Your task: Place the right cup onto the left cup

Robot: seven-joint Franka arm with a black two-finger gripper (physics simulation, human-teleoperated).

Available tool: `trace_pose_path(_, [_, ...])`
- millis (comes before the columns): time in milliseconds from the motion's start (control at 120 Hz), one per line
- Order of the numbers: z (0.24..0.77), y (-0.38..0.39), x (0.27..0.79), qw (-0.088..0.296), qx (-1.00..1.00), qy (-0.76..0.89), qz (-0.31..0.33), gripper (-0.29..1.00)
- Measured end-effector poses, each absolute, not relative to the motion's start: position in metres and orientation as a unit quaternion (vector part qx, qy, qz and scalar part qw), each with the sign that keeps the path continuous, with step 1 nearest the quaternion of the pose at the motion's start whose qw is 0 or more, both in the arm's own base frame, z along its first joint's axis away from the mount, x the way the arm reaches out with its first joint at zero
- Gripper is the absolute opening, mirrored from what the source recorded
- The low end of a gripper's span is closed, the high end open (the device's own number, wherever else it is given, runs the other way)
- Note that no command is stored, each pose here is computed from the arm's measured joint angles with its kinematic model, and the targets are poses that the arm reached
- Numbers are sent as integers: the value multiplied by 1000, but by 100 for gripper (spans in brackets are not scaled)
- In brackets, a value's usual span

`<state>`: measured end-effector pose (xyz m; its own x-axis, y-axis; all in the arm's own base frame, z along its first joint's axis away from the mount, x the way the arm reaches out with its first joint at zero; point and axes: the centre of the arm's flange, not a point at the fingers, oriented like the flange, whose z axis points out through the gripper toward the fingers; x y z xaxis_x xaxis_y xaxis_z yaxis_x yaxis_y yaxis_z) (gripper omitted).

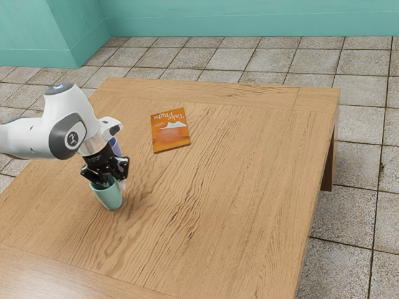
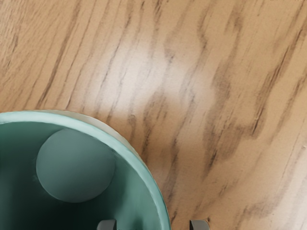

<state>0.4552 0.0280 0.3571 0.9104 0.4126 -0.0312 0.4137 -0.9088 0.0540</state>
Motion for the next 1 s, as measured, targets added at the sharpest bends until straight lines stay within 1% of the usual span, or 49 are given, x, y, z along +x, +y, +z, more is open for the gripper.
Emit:
trace_pose_path(108, [357, 28, 455, 30, 975, 219, -9, 1])
trace_pose_path(242, [357, 28, 455, 30, 973, 228, -7, -4])
trace_pose_path(408, [356, 29, 455, 25, 971, 236, -8, -7])
trace_pose_path(683, [367, 31, 456, -12, 975, 222, -1, -8])
trace_pose_path(842, [408, 36, 466, -33, 975, 219, 12, -8])
trace_pose_path(1000, [475, 48, 489, -46, 971, 235, 20, -8])
